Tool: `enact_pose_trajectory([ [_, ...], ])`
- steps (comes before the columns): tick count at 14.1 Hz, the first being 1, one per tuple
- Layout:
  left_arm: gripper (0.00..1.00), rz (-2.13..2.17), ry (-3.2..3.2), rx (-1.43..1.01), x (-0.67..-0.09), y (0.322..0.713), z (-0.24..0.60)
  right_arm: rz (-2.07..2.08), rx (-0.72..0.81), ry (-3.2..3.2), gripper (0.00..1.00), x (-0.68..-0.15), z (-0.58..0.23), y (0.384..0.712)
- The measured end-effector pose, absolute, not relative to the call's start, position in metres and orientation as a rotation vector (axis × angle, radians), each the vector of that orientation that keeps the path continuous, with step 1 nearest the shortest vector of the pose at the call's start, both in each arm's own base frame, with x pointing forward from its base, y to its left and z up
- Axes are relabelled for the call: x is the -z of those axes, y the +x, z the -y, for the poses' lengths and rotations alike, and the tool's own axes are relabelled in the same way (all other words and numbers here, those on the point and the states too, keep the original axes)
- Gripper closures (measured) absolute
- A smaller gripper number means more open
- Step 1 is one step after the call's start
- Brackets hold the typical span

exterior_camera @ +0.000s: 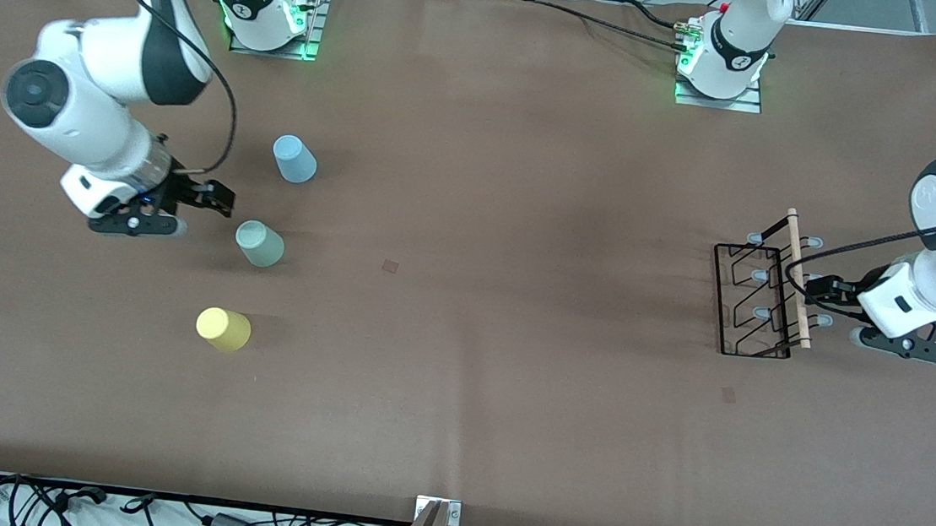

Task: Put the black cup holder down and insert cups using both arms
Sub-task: 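Reach the right gripper to the teal cup while the left gripper grasps the rack, then move the rack mid-table with the left gripper while the right gripper grasps the teal cup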

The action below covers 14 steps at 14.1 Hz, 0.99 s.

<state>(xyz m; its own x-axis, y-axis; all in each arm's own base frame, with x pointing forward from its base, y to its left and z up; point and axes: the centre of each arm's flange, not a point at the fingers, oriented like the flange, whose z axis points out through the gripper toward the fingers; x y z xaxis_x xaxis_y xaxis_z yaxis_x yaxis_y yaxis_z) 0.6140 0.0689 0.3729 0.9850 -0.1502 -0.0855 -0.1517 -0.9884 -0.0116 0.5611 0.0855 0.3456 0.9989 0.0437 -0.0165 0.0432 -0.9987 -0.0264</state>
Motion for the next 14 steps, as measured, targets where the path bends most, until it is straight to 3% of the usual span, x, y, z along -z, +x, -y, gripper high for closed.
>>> enact_pose_trajectory([
  [3, 0.04, -0.258, -3.112, -0.138, -0.373, 0.596, -0.059, 0.041, -0.007, -3.097, 0.00, -0.307, -0.087, 0.569],
  [7, 0.11, -0.271, -3.110, -0.061, -0.328, 0.564, -0.053, -0.077, -0.013, -3.090, 0.00, -0.288, -0.088, 0.569],
  [12, 0.68, -0.275, -3.107, -0.027, -0.328, 0.555, -0.051, -0.343, -0.042, -3.073, 0.00, -0.270, -0.098, 0.559],
  [14, 0.72, -0.276, -3.107, -0.028, -0.328, 0.554, -0.050, -0.361, -0.028, -3.065, 0.00, -0.256, -0.100, 0.554],
])
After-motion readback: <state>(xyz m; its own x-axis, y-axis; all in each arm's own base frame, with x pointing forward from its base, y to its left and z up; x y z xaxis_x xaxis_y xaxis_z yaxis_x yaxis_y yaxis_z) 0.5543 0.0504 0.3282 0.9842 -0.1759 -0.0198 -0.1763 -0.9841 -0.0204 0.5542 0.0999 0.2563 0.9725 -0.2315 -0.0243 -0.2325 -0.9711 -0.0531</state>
